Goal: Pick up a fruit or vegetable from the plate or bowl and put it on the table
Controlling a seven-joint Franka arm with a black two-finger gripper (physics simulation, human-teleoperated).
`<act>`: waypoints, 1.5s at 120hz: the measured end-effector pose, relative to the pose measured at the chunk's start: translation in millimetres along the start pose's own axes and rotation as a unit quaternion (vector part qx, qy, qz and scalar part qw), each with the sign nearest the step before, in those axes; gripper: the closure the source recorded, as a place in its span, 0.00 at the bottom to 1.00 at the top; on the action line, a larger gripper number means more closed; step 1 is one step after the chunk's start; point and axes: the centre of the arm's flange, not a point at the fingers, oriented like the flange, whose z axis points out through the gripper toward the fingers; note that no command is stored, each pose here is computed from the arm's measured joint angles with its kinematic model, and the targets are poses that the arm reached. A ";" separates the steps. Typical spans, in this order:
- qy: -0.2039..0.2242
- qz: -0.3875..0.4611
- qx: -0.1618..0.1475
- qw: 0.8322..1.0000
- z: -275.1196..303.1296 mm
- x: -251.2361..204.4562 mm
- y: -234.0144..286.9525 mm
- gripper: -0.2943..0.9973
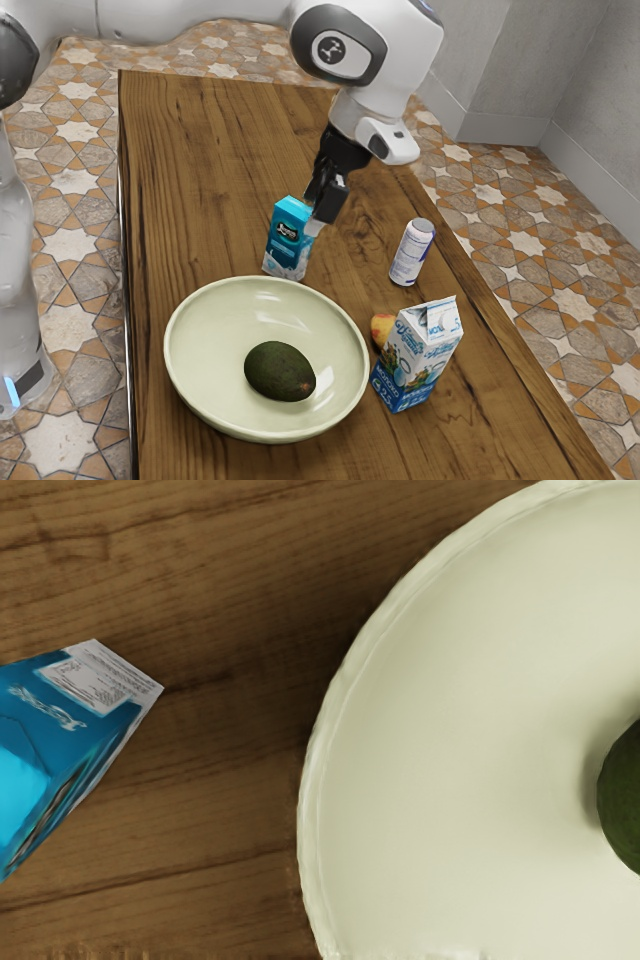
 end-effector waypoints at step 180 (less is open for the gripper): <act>0.016 0.297 0.049 0.953 125.6 -24.0 189.2 0.23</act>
